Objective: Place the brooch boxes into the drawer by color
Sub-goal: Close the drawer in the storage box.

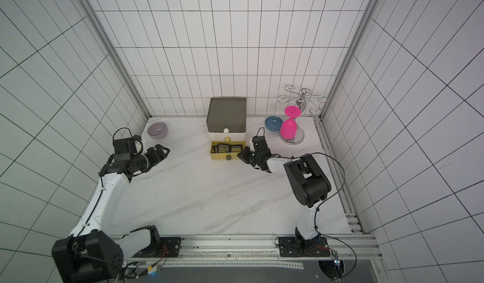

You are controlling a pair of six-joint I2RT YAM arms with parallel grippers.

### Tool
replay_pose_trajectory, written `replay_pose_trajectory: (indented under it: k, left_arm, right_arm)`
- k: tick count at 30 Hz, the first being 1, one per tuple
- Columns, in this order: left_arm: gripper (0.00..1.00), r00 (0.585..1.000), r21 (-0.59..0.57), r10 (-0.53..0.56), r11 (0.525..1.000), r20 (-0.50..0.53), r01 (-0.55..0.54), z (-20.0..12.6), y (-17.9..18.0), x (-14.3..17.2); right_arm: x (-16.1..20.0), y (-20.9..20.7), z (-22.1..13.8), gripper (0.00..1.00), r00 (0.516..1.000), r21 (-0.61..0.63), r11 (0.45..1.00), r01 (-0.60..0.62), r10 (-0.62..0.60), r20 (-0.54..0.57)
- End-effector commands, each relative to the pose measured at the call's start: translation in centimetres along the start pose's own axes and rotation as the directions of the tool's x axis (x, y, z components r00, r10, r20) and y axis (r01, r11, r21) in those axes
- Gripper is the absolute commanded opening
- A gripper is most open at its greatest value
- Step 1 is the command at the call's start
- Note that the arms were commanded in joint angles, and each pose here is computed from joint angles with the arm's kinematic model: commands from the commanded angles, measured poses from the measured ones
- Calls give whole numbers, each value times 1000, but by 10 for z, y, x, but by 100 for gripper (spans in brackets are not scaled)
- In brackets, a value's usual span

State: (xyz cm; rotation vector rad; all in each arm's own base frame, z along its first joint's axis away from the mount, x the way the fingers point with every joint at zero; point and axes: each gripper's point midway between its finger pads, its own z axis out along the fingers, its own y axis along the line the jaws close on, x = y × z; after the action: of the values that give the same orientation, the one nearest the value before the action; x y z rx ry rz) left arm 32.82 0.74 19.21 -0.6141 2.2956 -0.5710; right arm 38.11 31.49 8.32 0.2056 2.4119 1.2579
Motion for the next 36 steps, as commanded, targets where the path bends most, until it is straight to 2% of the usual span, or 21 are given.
replay_pose_trajectory:
  k: [1,5,10,18,36]
  left_arm:
    - [88,1000,14,14,1000,13,-14,-1,-2,-5]
    - [88,1000,21,7,1000,13,-7,-1,-2,-6]
    - [88,1000,32,7,999,10,-7,-1,-3,-5]
    - [88,1000,31,6,999,10,-6,0,-3,-5]
    - [88,1000,24,4,1000,11,-4,0,-1,-4]
  right_arm:
    - [-4,11,-22,0,1000,-67,998,1,1,26]
    - [6,-4,-36,1,1000,-41,999,-4,5,20]
    - [4,-15,-31,1,1000,-27,999,-22,23,19]
    - [-19,-20,-9,0,999,-18,1000,-24,25,44]
    - [-79,-8,25,0,992,-83,996,-31,41,121]
